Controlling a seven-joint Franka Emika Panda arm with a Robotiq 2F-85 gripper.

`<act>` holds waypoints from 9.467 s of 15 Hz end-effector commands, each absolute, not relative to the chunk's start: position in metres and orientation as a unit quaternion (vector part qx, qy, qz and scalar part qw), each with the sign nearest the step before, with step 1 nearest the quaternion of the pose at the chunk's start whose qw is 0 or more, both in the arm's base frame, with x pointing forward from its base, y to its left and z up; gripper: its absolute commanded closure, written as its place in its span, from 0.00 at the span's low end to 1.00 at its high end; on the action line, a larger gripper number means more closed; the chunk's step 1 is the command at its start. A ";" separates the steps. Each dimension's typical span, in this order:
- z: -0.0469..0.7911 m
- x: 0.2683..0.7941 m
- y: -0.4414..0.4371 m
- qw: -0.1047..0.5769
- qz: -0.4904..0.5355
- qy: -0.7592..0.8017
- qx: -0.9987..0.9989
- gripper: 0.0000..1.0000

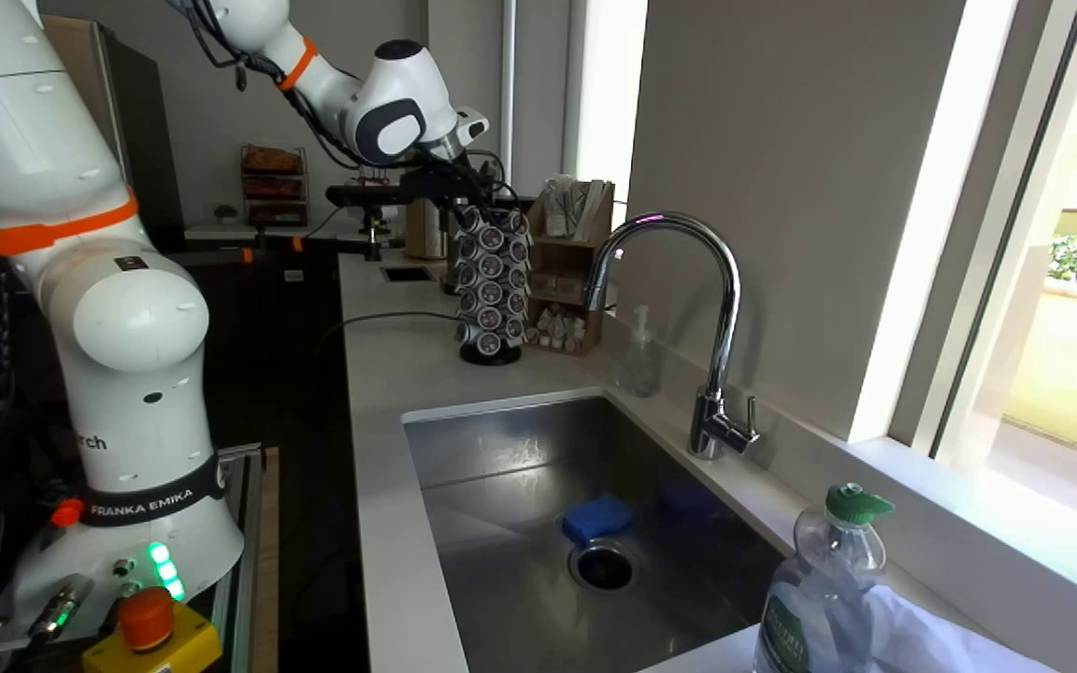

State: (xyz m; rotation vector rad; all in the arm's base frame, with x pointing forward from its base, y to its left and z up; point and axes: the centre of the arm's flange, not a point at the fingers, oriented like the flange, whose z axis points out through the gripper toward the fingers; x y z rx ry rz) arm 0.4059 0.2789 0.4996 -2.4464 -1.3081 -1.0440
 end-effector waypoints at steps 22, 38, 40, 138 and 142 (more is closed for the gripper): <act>0.487 0.403 0.301 0.093 -0.360 -0.448 -0.813 0.00; 0.482 0.421 0.317 0.092 -0.387 -0.440 -0.805 0.00; 0.480 0.422 0.319 0.092 -0.387 -0.440 -0.805 0.00; 0.490 0.441 0.284 0.083 -0.336 -0.411 -0.843 0.34; 0.491 0.439 0.283 0.084 -0.336 -0.411 -0.843 0.41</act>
